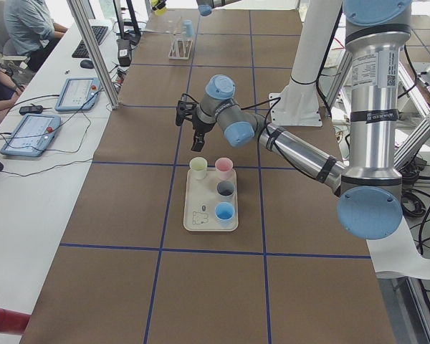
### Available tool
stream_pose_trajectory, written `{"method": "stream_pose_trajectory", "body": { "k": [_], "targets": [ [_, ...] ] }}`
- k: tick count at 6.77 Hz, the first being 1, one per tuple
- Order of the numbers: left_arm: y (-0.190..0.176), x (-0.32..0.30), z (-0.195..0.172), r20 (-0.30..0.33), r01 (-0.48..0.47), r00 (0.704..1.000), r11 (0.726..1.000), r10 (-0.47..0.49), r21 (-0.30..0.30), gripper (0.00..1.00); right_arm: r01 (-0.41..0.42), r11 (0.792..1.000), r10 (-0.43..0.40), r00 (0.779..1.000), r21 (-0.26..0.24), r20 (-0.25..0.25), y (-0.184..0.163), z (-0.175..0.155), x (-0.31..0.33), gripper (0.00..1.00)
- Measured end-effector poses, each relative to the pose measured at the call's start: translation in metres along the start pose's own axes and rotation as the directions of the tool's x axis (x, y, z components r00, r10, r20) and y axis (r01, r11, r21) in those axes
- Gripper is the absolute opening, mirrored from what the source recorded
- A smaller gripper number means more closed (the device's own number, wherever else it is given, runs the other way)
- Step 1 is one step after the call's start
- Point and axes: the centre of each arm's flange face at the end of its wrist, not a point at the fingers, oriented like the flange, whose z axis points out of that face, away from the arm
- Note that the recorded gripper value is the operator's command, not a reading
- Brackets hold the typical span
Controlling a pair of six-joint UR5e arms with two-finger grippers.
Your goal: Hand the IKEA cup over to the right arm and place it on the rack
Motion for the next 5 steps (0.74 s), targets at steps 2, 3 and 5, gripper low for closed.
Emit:
{"method": "stream_pose_trajectory", "body": {
  "k": [2,3,5],
  "targets": [
    [0.0,-0.003,0.002,0.005,-0.001,1.0,1.0,0.001,-0.003,1.0,0.002,1.0,-0.002,1.0,0.031,0.005,0.024,0.012,0.017,0.0],
    [0.0,-0.003,0.002,0.006,-0.001,1.0,1.0,0.001,-0.003,1.0,-0.005,0.999,0.004,1.0,0.052,0.003,0.027,0.012,0.02,0.0],
    [0.0,-0.003,0.002,0.006,-0.001,1.0,1.0,0.001,-0.003,1.0,-0.04,0.995,0.04,0.999,0.095,0.0,0.04,0.008,0.03,0.0]
  ]
}}
